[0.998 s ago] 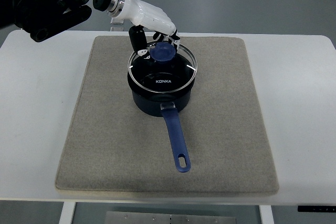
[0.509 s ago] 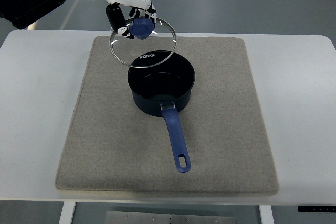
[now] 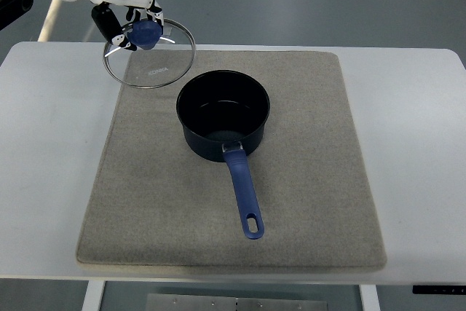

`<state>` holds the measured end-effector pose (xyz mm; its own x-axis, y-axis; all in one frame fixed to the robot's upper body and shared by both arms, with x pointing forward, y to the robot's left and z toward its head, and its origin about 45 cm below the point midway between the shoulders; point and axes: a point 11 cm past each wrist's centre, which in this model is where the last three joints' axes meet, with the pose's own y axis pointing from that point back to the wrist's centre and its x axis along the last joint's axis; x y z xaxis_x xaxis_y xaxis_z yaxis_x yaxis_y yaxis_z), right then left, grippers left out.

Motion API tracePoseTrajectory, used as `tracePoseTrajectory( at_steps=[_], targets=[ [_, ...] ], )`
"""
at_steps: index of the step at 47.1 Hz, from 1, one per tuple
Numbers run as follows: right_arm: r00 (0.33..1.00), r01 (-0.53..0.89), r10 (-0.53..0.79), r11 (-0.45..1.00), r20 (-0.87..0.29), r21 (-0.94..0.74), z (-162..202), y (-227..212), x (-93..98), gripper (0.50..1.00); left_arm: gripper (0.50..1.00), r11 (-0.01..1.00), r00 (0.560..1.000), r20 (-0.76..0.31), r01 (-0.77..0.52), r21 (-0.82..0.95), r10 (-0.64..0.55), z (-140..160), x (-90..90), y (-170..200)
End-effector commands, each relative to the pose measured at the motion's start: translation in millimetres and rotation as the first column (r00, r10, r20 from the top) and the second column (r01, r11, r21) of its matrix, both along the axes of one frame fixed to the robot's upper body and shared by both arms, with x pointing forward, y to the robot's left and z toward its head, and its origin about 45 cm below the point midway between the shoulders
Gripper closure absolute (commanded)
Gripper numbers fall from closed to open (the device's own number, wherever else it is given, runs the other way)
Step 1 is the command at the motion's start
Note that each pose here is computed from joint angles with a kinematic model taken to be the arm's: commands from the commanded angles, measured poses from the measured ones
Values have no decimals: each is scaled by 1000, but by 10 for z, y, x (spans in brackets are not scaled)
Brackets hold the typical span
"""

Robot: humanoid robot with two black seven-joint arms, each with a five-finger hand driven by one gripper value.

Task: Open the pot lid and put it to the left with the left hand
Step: 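Move the lid beside the saucepan and lower it onto the mat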

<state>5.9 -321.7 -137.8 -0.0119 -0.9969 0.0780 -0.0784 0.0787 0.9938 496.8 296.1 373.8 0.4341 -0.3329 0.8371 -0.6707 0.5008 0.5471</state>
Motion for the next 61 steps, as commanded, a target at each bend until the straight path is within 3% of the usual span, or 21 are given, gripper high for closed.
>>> tracePoseTrajectory(
  at_steps=[1, 35, 61],
  targets=[
    [1000, 0, 0, 1000, 0, 0, 0, 0, 0, 585, 1000, 1000, 1000, -13, -12, 0, 12, -99, -40, 98],
    [1000, 0, 0, 1000, 0, 0, 0, 0, 0, 585, 1000, 1000, 997, -79, -13, 20, 15, -742, -211, 270],
    [1000, 0, 0, 1000, 0, 0, 0, 0, 0, 585, 1000, 1000, 996, -92, 21, -15, -23, -990, -248, 84]
  ],
)
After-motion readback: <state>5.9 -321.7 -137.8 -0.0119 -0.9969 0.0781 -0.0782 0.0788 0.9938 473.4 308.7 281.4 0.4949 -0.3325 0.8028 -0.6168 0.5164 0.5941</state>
